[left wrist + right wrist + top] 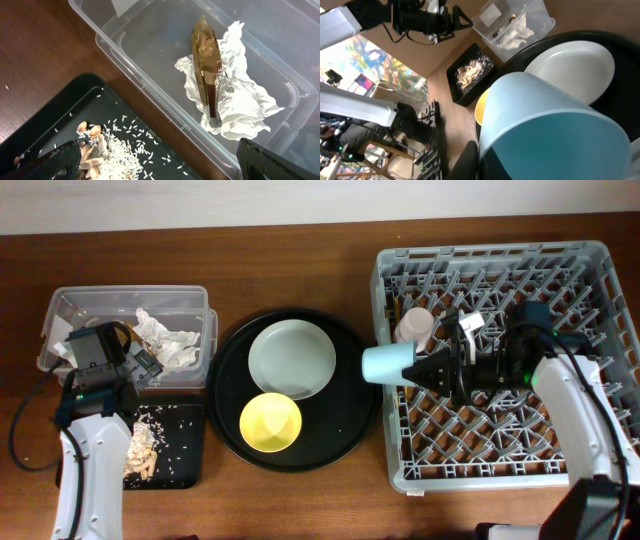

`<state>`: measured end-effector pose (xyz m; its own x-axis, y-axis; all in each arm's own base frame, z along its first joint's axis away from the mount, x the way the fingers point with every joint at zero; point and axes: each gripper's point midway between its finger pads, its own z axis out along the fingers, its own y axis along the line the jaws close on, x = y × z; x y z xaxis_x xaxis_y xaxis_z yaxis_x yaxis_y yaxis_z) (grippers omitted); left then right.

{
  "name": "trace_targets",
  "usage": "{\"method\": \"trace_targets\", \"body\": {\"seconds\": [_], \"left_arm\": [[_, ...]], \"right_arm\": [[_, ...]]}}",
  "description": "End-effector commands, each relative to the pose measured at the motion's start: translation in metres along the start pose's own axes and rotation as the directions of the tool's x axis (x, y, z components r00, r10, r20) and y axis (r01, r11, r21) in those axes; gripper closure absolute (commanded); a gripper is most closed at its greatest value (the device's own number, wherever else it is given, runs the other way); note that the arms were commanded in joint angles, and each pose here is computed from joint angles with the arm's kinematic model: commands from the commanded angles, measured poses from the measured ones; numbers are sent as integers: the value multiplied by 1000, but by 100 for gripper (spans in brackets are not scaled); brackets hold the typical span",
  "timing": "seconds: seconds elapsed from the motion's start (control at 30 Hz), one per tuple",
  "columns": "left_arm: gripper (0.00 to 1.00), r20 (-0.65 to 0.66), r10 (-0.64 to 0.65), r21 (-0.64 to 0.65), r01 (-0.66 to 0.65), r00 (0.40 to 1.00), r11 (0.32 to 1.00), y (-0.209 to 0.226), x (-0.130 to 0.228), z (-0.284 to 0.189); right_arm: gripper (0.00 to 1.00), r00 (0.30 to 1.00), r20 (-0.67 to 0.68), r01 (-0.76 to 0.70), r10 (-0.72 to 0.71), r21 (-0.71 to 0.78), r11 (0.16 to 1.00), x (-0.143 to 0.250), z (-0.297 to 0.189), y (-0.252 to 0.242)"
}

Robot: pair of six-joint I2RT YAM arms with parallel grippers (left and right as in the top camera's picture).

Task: Sort waste into correct bins and load items into the dishwasher rack
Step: 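Lower the blue cup into the rack beside the pink cup and release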

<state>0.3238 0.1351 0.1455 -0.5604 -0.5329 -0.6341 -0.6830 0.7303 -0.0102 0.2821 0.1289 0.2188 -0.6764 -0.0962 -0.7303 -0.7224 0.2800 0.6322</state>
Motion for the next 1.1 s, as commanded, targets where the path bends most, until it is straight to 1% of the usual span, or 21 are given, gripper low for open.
{"method": "trace_targets", "body": {"seconds": [0.0,0.07,0.17,0.4,0.57,0.6,0.67,0.7,0.8,0.83,0.9,0.93,0.97,1.03,1.07], "left_arm": [[1,22,0,0,0,1000,1000,1,-8,-4],[1,22,0,0,0,1000,1000,1,-8,-4],[1,22,0,0,0,1000,1000,1,-8,-4],[1,22,0,0,0,1000,1000,1,-8,-4],[1,22,0,0,0,1000,1000,1,-8,-4],[1,22,0,0,0,1000,1000,1,-8,-4],[1,22,0,0,0,1000,1000,1,-8,-4],[1,22,0,0,0,1000,1000,1,-8,-4],[1,22,0,0,0,1000,1000,1,-8,-4],[1,22,0,0,0,1000,1000,1,-8,-4],[1,22,0,0,0,1000,1000,1,-8,-4],[1,22,0,0,0,1000,1000,1,-8,-4],[1,22,0,0,0,1000,1000,1,-8,-4],[1,22,0,0,0,1000,1000,1,-8,-4],[1,22,0,0,0,1000,1000,1,-8,-4]], "right_arm": [[96,996,47,-67,70,-65,996,2,8,-27],[96,989,31,-144,147,-78,986,18,17,-57],[96,974,10,-226,228,-75,971,35,21,-79],[95,927,-63,-364,371,102,926,68,-13,-100],[95,921,-69,-373,383,124,920,72,-18,-103],[94,930,-45,-357,364,108,928,66,-17,-104],[87,948,62,-314,313,21,949,42,-16,-99],[87,953,83,-293,292,6,956,37,-16,-99],[88,955,28,-296,294,61,953,48,-16,-105],[87,949,20,-316,316,64,946,51,-17,-104],[72,926,20,-379,378,54,924,54,-20,-98],[67,909,27,-417,416,61,907,54,-27,-95],[64,898,41,-440,438,65,896,53,-34,-93],[59,871,89,-491,484,86,867,47,-56,-87],[59,873,98,-486,477,123,865,46,-67,-86]]}}
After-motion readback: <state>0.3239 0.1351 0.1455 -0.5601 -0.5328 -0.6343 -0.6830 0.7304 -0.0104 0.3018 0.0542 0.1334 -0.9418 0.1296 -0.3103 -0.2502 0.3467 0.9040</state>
